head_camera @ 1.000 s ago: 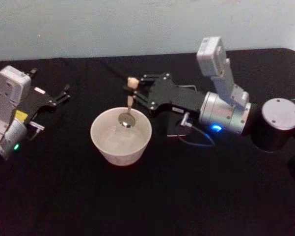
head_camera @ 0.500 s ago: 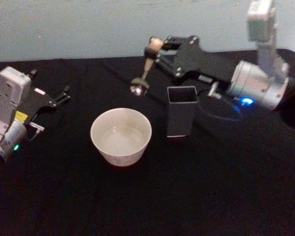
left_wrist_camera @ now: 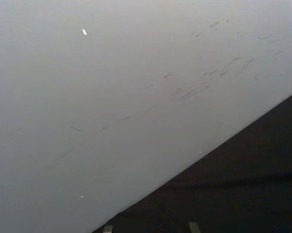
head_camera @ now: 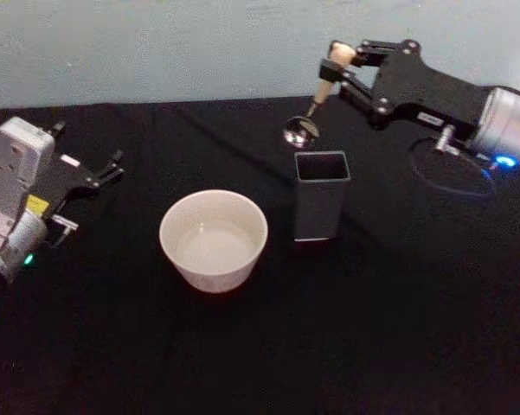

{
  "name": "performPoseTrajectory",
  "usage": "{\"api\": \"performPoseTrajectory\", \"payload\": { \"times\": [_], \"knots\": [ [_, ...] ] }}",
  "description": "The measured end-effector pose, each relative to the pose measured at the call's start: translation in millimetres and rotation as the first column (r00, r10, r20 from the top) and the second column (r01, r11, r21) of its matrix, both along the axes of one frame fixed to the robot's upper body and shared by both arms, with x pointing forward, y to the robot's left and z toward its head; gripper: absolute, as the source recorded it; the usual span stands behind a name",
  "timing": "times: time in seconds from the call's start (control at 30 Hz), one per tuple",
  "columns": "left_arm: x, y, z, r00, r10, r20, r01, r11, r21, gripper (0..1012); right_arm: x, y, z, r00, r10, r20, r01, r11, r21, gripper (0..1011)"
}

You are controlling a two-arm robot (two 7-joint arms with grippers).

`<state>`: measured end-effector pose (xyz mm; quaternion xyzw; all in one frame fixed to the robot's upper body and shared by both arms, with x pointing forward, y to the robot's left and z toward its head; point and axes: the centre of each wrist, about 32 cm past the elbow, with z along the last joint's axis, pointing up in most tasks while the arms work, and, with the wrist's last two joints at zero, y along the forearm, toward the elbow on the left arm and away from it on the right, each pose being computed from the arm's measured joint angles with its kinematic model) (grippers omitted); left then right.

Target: Pick up the stirring spoon with one hand, stir inside the cup, then place it back in its original position.

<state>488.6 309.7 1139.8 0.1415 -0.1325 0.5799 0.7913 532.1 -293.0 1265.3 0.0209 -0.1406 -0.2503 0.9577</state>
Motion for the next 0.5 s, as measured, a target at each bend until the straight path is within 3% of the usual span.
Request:
{"api": "performPoseTrajectory", "payload": {
  "times": [0.17, 0.5],
  "knots": [
    [0.0, 0.0, 0.0, 1.0, 0.0, 0.0, 0.0, 1.0, 0.0, 1001, -1.6, -18.8, -0.7, 1.0, -0.006, -0.011, 0.006, 1.0, -0.024, 212],
    [0.0, 0.0, 0.0, 1.0, 0.0, 0.0, 0.0, 1.0, 0.0, 1001, -3.6, -29.9, -7.9, 0.999, 0.005, -0.034, -0.007, 0.998, -0.057, 212]
  ]
}}
